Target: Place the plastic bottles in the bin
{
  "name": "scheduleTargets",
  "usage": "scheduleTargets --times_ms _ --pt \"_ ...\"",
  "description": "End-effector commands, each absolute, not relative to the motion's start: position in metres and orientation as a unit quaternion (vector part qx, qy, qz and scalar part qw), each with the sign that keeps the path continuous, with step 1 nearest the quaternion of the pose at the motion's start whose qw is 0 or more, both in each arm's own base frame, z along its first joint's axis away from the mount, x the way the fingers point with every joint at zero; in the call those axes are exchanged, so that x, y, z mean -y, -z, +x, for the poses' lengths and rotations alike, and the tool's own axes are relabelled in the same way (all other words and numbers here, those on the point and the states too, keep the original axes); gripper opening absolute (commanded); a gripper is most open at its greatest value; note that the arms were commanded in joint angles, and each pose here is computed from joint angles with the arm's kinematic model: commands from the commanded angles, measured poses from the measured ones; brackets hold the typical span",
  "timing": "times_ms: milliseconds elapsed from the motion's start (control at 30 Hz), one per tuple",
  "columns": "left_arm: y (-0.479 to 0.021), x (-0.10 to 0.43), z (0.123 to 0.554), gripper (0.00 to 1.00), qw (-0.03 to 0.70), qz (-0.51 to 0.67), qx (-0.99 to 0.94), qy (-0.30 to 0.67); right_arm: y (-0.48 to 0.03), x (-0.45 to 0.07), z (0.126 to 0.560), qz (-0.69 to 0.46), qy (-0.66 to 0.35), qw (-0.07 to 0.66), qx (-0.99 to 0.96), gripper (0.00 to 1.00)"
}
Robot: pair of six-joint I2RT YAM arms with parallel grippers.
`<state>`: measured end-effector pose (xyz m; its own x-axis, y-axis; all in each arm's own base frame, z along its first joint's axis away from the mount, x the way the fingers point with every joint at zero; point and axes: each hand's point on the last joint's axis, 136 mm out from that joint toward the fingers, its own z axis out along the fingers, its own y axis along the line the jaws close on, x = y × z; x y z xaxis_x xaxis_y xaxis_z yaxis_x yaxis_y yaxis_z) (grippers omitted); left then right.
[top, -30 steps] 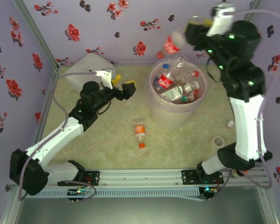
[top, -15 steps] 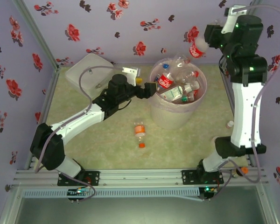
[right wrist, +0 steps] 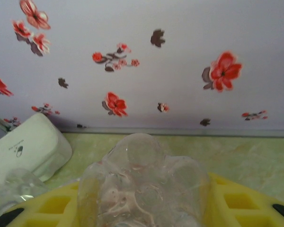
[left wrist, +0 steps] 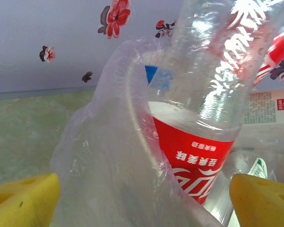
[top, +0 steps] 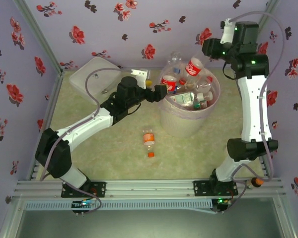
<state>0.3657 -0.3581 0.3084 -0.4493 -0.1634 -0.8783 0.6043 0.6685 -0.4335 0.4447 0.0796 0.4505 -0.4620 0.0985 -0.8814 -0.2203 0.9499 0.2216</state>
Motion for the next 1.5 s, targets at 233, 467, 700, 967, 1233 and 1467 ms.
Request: scheduleTargets --times_ms 233,467,700,967,1233,1467 --pt "-0.287 0.36 0.373 0.9 0.493 0.16 -0.782 0.347 -0.358 -0.098 0.455 -0.003 -0.188 0.441 -0.878 0.11" --pt "-0.287 0.362 0.374 0.89 0.49 0.165 -0.784 0.342 -0.361 -0.103 0.429 0.014 -0.191 0.487 -0.852 0.09" --pt "-0.288 0.363 0.376 0.89 0.49 0.168 -0.786 0.338 -0.372 -0.098 0.402 0.005 -0.167 0.477 -0.863 0.1" --pt "-0.288 0.364 0.378 0.88 0.487 0.168 -0.789 0.335 -0.286 -0.095 0.39 0.101 -0.181 0.381 -0.901 0.13" --pt "-0.289 0.364 0.378 0.88 0.488 0.169 -0.787 0.336 -0.241 -0.108 0.376 0.156 -0.241 0.339 -0.896 0.24" --pt "-0.29 0.361 0.376 0.88 0.491 0.171 -0.786 0.333 -0.346 -0.067 0.358 0.116 -0.14 0.465 -0.866 0.23"
